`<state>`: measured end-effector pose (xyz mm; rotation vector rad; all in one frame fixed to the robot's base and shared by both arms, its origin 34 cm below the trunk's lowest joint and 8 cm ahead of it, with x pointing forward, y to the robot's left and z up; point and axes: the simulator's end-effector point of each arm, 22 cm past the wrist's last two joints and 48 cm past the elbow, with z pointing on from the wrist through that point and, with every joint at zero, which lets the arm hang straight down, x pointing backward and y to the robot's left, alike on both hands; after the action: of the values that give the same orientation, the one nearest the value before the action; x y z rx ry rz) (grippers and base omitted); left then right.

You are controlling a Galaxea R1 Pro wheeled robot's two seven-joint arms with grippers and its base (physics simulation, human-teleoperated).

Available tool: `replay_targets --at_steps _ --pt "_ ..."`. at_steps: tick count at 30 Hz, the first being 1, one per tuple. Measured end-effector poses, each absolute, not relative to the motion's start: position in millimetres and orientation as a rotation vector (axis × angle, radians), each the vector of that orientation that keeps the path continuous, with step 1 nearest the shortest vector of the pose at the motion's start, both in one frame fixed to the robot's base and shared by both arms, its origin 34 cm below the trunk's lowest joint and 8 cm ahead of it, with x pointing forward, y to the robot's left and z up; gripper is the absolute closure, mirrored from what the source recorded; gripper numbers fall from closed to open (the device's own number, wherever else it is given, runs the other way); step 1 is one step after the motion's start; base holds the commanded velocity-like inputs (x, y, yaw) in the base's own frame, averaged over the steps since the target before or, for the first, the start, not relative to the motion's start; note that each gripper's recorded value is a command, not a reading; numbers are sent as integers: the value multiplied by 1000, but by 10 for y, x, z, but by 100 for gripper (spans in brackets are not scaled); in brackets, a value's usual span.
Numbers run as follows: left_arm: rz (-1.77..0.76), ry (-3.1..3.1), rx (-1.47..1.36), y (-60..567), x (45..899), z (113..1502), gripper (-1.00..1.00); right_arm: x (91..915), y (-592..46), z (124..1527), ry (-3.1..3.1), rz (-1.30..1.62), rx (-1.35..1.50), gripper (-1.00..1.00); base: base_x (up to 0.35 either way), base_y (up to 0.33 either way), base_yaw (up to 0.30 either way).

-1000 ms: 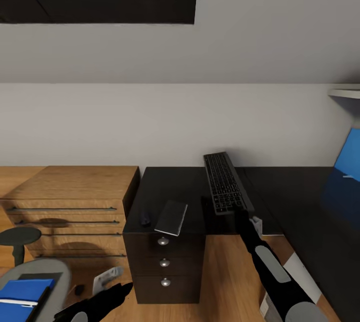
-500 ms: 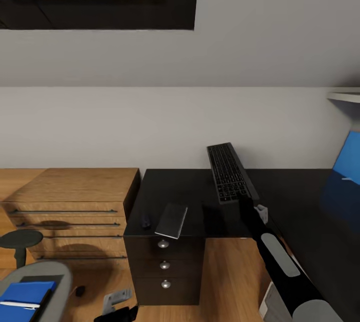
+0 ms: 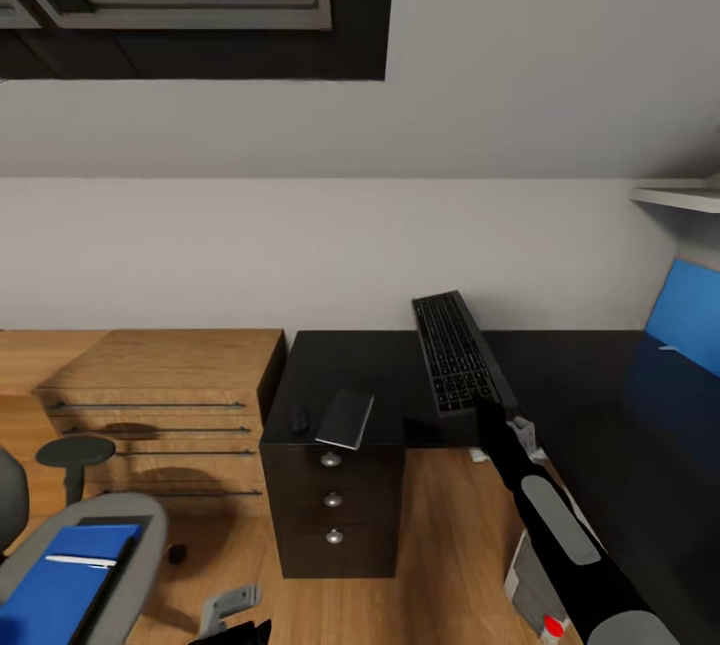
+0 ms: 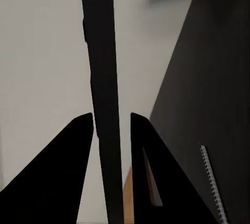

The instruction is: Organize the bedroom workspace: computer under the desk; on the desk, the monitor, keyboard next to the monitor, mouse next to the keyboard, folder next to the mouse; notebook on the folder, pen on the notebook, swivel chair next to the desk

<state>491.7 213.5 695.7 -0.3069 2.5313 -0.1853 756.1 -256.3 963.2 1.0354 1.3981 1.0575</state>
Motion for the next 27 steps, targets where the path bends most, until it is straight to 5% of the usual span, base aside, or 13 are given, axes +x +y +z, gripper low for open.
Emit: replay_targets --at_steps 19,27 --pt "-179 2498 -327 2159 4943 7244 -100 7518 -2542 9859 1395 1065 1039 100 -338 0 -2" --pt "-178 2500 -328 2158 4925 7336 -100 7503 -2537 9943 1398 1065 1040 100 -339 0 -169"
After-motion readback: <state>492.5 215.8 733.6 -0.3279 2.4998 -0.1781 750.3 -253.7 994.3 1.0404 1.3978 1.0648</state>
